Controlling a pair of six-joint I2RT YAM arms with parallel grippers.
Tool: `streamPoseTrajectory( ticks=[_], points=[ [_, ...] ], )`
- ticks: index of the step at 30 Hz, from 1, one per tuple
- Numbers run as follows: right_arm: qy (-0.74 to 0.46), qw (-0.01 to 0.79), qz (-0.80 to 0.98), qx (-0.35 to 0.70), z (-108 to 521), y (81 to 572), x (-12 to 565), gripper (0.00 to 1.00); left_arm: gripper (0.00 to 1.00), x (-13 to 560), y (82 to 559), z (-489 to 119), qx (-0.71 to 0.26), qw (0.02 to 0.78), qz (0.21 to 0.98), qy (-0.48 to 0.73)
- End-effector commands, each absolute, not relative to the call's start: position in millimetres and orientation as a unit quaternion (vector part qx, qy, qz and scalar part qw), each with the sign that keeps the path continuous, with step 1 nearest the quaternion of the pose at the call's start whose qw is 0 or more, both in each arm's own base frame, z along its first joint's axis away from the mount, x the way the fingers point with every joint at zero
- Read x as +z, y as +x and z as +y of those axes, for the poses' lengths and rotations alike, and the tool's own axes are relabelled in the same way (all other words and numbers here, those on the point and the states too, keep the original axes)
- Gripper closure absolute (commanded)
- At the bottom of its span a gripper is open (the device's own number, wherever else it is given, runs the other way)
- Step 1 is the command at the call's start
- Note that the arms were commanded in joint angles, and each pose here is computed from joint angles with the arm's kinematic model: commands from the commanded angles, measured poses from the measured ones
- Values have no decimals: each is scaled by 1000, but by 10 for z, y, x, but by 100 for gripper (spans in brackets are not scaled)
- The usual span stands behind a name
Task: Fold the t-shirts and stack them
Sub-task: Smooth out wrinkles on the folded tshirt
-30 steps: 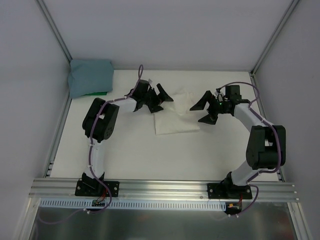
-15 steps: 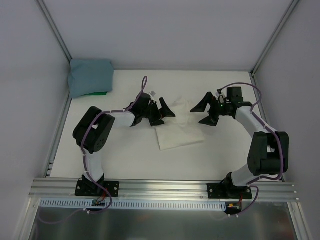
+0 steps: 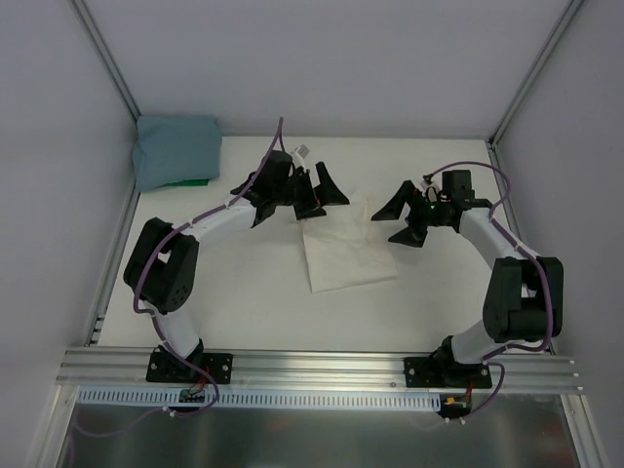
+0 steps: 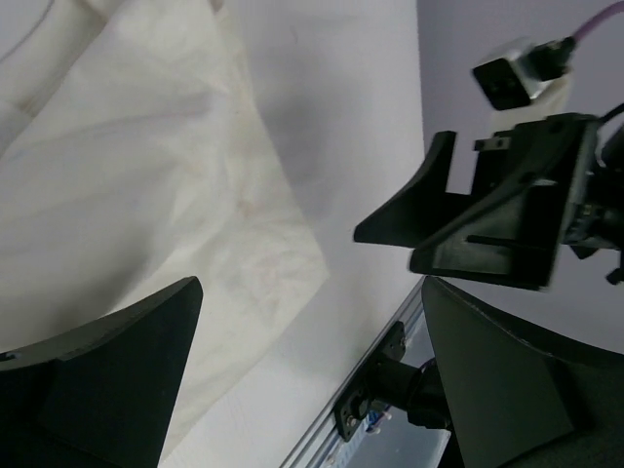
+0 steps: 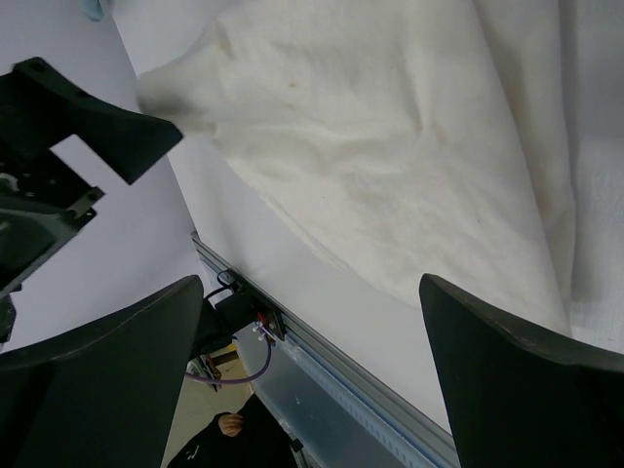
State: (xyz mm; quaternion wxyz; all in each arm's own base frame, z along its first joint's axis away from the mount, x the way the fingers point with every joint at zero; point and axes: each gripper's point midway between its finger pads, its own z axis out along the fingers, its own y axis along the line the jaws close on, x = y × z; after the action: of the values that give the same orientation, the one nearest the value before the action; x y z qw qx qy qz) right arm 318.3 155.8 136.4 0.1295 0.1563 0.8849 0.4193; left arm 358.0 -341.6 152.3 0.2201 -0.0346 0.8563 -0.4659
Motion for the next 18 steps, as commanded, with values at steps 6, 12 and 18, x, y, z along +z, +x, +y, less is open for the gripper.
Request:
streamPoseTrajectory(
  ticks=[6, 12, 18],
  points=[
    [144, 134, 887, 417, 1558, 3129, 1361, 0, 1, 2053, 3623, -3566, -496, 246, 833, 10],
    [143, 131, 889, 414, 1543, 3134, 1331, 1, 1, 2032, 3650, -3650, -507, 240, 828, 7],
    [146, 127, 889, 415, 1548, 3159, 1291, 1, 1, 1977, 3652, -3695, -514, 229, 827, 4]
  ],
)
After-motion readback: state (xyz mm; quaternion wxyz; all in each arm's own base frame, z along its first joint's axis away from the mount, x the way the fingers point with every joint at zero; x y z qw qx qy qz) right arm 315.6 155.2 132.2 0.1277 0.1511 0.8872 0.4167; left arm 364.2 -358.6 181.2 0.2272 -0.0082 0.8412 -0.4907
